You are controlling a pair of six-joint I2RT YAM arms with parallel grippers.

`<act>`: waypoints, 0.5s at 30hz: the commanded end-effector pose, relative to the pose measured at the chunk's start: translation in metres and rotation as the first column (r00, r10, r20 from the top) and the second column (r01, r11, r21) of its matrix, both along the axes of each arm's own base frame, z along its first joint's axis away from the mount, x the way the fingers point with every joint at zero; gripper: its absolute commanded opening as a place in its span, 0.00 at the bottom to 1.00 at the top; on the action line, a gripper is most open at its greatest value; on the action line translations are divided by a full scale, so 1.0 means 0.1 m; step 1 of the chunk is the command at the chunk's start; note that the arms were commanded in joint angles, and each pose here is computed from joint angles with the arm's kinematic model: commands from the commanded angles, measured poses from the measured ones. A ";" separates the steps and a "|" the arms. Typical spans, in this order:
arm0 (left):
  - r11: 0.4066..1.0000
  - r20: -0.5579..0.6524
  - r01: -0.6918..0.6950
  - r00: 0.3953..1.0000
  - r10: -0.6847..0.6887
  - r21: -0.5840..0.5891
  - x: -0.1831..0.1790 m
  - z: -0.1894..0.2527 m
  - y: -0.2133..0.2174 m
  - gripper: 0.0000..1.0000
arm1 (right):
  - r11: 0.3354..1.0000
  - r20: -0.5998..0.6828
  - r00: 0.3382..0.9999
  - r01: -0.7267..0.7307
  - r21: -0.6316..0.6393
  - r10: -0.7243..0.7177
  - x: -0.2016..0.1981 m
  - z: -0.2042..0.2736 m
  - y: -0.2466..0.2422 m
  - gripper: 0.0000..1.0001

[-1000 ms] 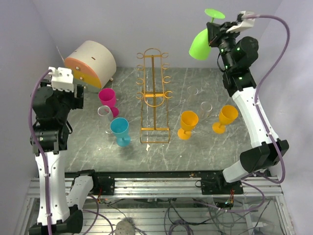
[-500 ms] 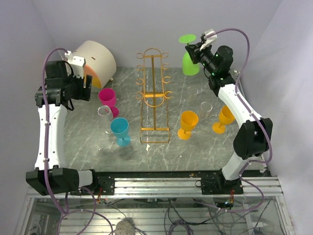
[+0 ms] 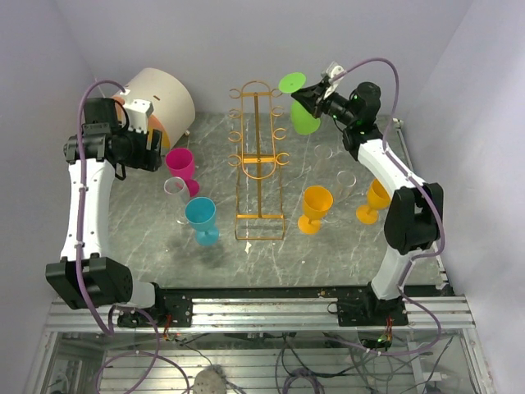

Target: Place the wine glass upside down on the wine glass rack

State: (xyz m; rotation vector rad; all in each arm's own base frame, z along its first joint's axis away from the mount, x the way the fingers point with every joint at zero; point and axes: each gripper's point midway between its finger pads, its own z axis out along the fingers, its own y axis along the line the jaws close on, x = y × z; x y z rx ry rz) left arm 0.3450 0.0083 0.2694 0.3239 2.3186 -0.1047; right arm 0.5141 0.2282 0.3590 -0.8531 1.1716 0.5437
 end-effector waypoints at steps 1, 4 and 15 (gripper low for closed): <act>0.999 -0.017 0.031 0.999 -0.032 -0.023 -0.01 0.00 -0.03 0.84 | 0.996 0.031 0.996 -0.081 0.022 0.080 0.02 0.09 0.01 0.00; 1.000 -0.033 0.016 0.999 -0.017 -0.011 0.02 -0.05 0.01 0.84 | 0.993 0.018 0.994 -0.109 0.039 0.109 0.03 0.09 0.05 0.00; 1.000 -0.052 0.002 0.999 -0.003 -0.011 0.05 -0.15 0.04 0.84 | 0.985 0.031 0.986 -0.168 0.043 0.167 -0.01 0.08 0.12 0.00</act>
